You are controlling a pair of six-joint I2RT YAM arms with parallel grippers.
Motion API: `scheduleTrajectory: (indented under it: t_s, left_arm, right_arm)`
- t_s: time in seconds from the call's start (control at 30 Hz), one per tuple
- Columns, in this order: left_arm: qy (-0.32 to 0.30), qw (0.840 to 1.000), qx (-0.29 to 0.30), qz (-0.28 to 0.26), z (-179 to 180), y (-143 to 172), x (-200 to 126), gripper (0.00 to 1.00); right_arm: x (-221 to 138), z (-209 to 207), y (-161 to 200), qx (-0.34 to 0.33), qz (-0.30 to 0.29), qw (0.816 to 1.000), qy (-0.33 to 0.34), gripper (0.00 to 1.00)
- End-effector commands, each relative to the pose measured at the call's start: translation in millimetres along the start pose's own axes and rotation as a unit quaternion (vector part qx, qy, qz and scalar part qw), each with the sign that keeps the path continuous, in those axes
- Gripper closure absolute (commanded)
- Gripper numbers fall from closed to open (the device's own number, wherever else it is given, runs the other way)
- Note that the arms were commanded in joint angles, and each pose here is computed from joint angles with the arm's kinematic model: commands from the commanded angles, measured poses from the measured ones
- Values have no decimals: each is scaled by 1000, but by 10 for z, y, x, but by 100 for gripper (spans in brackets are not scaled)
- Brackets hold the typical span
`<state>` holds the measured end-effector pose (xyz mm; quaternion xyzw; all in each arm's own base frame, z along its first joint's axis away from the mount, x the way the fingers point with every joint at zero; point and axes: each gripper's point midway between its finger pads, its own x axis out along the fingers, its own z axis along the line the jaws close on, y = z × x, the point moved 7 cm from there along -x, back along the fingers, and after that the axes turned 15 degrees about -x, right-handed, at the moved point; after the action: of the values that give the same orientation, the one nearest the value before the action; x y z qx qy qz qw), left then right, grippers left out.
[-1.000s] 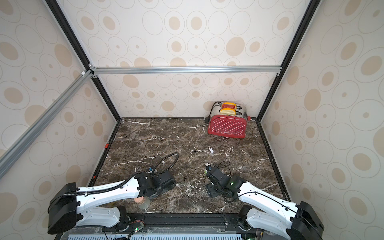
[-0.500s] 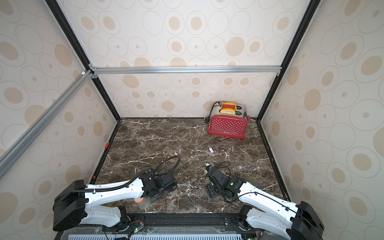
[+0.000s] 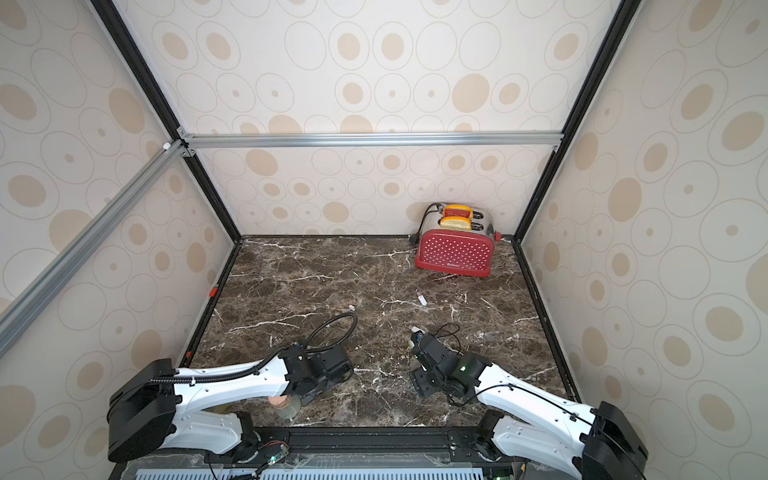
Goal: Close the usb drive cover
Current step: Pick up the cover from the center of the board.
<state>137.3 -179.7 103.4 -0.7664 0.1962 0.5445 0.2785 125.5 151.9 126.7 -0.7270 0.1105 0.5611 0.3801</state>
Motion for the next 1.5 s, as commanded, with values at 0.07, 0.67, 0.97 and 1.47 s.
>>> scheduleTrajectory:
  t_s: [0.07,0.67,0.97,1.47]
  left_arm:
    - [-7,1000,-28,2,27,-53,68,25]
    - [-7,999,-36,27,-28,-34,193,45]
    - [-21,999,-36,23,84,-49,240,50]
    - [-24,999,-39,14,204,-102,269,58]
  right_arm:
    - [23,31,47,-5,10,1000,-5,26]
    - [58,49,43,-11,20,1000,-6,26]
    - [78,60,39,-14,23,1000,-9,26]
    - [81,75,30,-17,25,999,-13,26]
